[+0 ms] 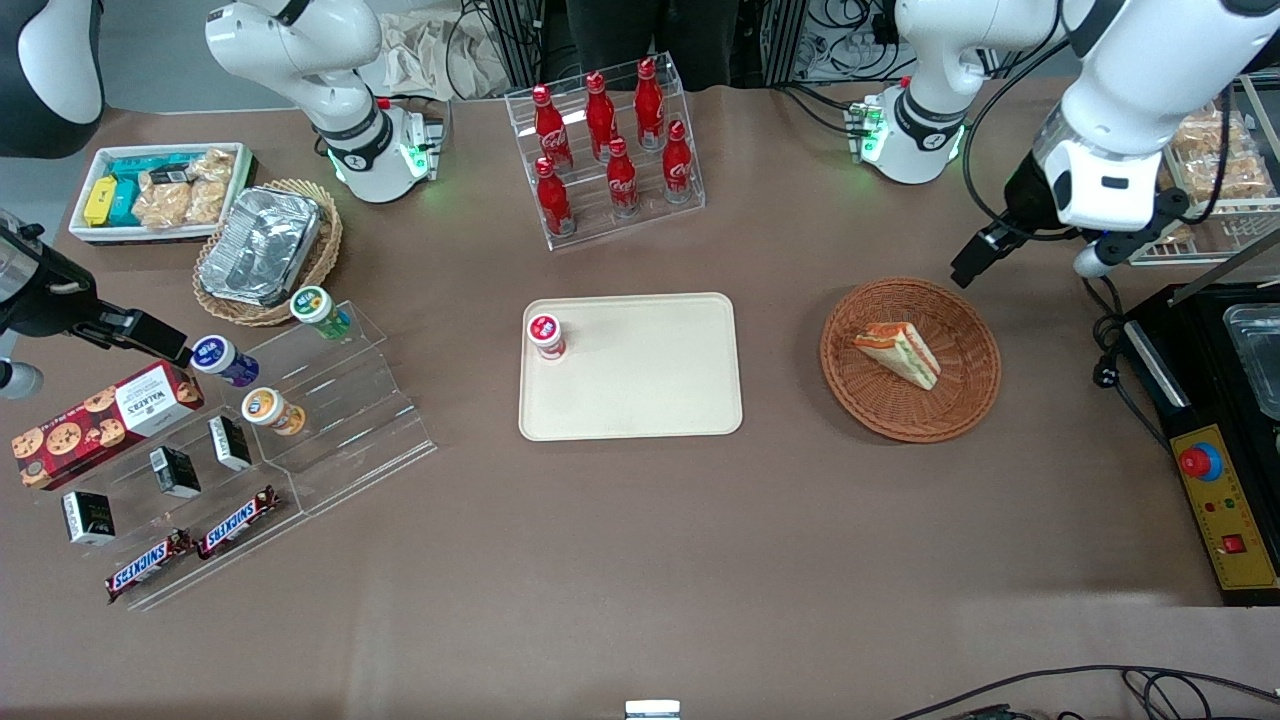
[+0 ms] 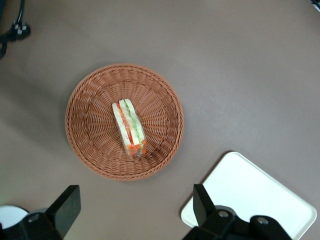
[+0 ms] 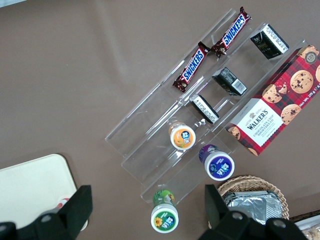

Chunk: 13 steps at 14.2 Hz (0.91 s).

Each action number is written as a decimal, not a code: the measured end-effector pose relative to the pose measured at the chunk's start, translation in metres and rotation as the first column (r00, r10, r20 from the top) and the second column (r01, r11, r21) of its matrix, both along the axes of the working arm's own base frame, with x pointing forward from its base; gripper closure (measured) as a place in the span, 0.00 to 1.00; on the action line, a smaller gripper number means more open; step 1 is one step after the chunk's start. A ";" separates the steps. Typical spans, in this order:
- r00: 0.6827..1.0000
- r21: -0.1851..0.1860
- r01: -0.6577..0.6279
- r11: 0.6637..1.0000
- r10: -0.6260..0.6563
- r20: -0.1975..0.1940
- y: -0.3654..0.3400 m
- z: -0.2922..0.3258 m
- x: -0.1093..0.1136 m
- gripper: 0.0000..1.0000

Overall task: Place sandwich from basket to tray
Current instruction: 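Move the left gripper over the sandwich in the wicker basket, then lower the open left gripper around the wrapped sandwich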

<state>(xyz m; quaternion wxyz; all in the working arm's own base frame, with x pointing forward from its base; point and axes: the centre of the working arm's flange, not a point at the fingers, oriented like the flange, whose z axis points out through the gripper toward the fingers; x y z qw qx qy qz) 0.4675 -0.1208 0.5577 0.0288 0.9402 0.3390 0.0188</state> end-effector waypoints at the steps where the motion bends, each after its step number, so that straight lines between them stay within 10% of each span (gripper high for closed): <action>1: 0.999 0.000 -0.042 0.999 0.042 -0.011 -0.003 -0.005 0.001 0.00; 7: 0.954 0.024 -0.285 0.958 0.286 -0.088 -0.010 -0.059 0.009 0.00; 13: 0.960 0.044 -0.259 0.965 0.262 -0.093 -0.003 -0.149 -0.004 0.01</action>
